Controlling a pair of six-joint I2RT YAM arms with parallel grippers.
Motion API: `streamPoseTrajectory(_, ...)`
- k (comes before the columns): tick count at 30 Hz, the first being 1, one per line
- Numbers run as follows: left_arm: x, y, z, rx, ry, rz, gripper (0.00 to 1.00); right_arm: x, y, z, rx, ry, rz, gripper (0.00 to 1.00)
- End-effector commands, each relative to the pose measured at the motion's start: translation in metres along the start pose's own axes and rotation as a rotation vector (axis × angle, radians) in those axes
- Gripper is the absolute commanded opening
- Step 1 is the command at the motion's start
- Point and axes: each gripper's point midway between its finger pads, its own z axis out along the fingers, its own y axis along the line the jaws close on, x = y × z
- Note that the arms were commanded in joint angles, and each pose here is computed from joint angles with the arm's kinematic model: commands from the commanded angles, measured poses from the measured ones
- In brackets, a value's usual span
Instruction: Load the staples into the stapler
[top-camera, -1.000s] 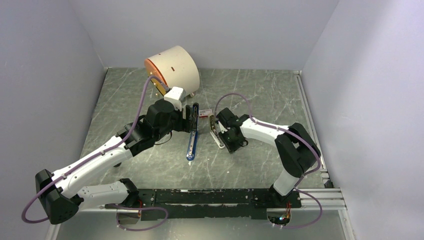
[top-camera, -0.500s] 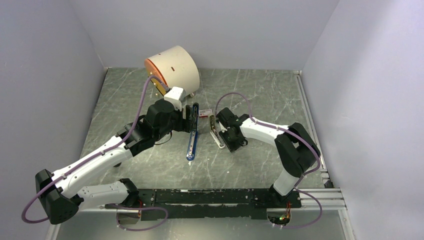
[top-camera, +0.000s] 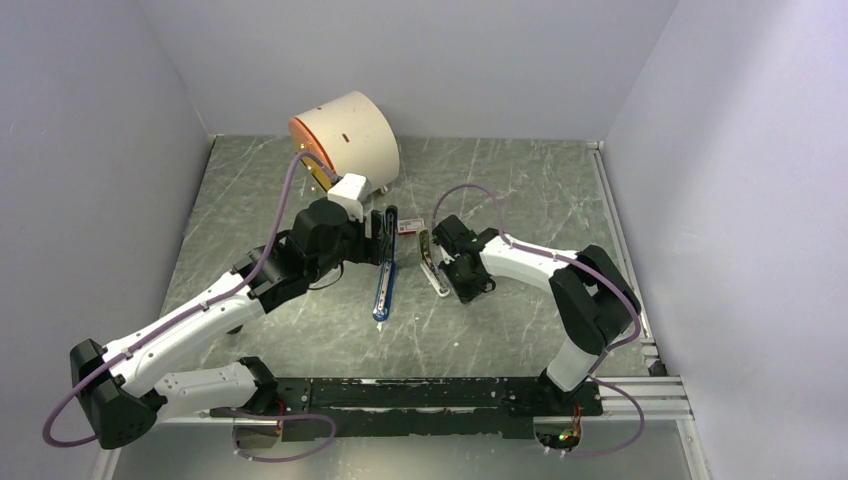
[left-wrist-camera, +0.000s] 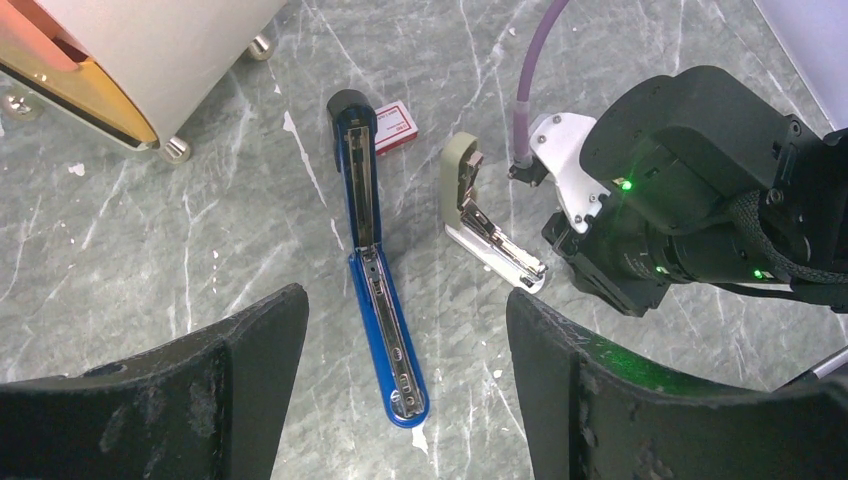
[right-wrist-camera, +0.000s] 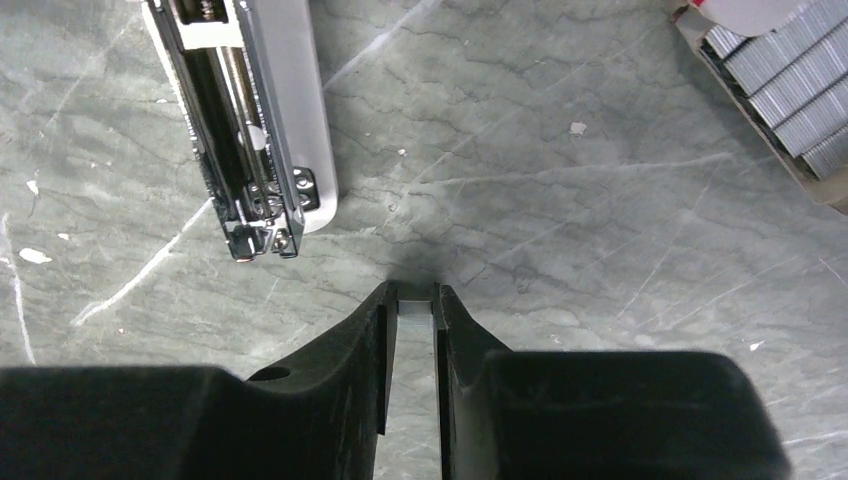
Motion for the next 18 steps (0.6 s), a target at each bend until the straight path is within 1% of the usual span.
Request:
streamPoseTrajectory(1,-0.009,-0.002,-0.01,0.023,-0.028,-0.015,0.77,-0.014,-0.008,-0.006,0.053,-0.051,0.061,0.23)
streamPoseTrajectory(8,-0.021,-0.017,-0.03,0.118,-0.057,-0.066,0.77,-0.045,-0.019,-0.017,0.116,-0.184,0.162,0.23)
streamPoseTrajectory(12,-0.03,-0.016,-0.041,0.13,-0.093,-0.077,0.78,-0.063,-0.022,-0.014,0.117,-0.255,0.244,0.23)
streamPoseTrajectory(16,-0.038,-0.017,-0.049,0.147,-0.117,-0.076,0.78,-0.071,-0.023,-0.011,0.111,-0.304,0.311,0.23)
streamPoseTrajectory(18,-0.041,-0.015,-0.051,0.138,-0.125,-0.078,0.78,-0.068,-0.022,-0.009,0.108,-0.3,0.327,0.23)
